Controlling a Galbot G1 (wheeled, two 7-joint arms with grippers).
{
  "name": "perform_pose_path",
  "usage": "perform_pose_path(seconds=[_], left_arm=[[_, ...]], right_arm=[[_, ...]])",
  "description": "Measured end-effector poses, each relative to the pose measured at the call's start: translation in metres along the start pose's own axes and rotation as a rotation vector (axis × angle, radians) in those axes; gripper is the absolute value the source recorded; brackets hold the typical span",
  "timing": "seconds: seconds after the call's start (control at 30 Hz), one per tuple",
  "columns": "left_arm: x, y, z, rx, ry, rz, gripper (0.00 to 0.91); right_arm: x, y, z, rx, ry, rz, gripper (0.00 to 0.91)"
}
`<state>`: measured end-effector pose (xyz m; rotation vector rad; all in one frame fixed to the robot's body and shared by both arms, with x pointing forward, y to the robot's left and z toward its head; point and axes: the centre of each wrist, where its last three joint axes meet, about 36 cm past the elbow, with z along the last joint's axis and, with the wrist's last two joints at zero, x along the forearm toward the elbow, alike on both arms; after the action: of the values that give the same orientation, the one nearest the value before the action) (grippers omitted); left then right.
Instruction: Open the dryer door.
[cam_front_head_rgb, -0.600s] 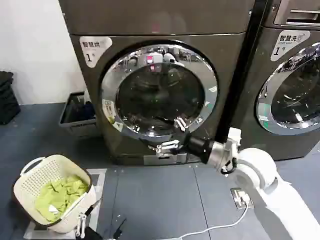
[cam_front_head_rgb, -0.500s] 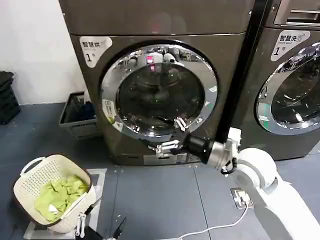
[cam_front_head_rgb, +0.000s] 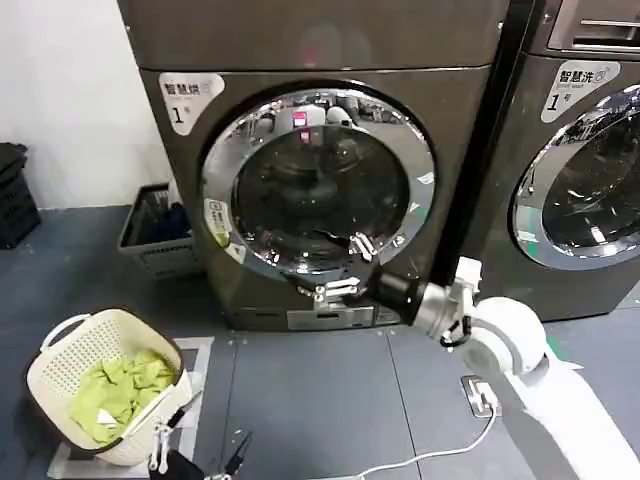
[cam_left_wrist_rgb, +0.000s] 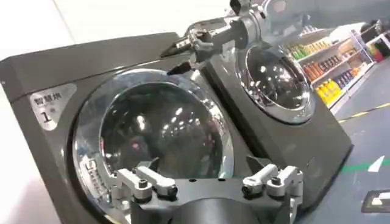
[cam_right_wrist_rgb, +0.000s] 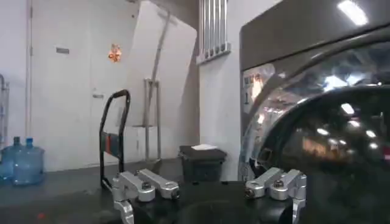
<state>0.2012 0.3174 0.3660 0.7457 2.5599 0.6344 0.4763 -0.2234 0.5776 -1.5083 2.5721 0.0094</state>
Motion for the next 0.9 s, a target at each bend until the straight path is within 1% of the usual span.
perform_pose_path(seconds=[0.17, 0.5, 0.9], left_arm=[[0.0, 0.001, 0.0, -0.003, 0.0, -0.003, 0.907], [-0.002, 0.003, -0.003, -0.011, -0.007, -0.011, 0.907], [-0.002, 0.001, -0.003, -0.009, -0.008, -0.017, 0.907]], right_arm=[[-0.008, -0.012, 0.014, -0.015, 0.018, 0.016, 0.907], [-0.028, -0.03, 0.031, -0.025, 0.032, 0.032, 0.907], [-0.059, -0.061, 0.054, -0.033, 0.063, 0.02, 0.907]])
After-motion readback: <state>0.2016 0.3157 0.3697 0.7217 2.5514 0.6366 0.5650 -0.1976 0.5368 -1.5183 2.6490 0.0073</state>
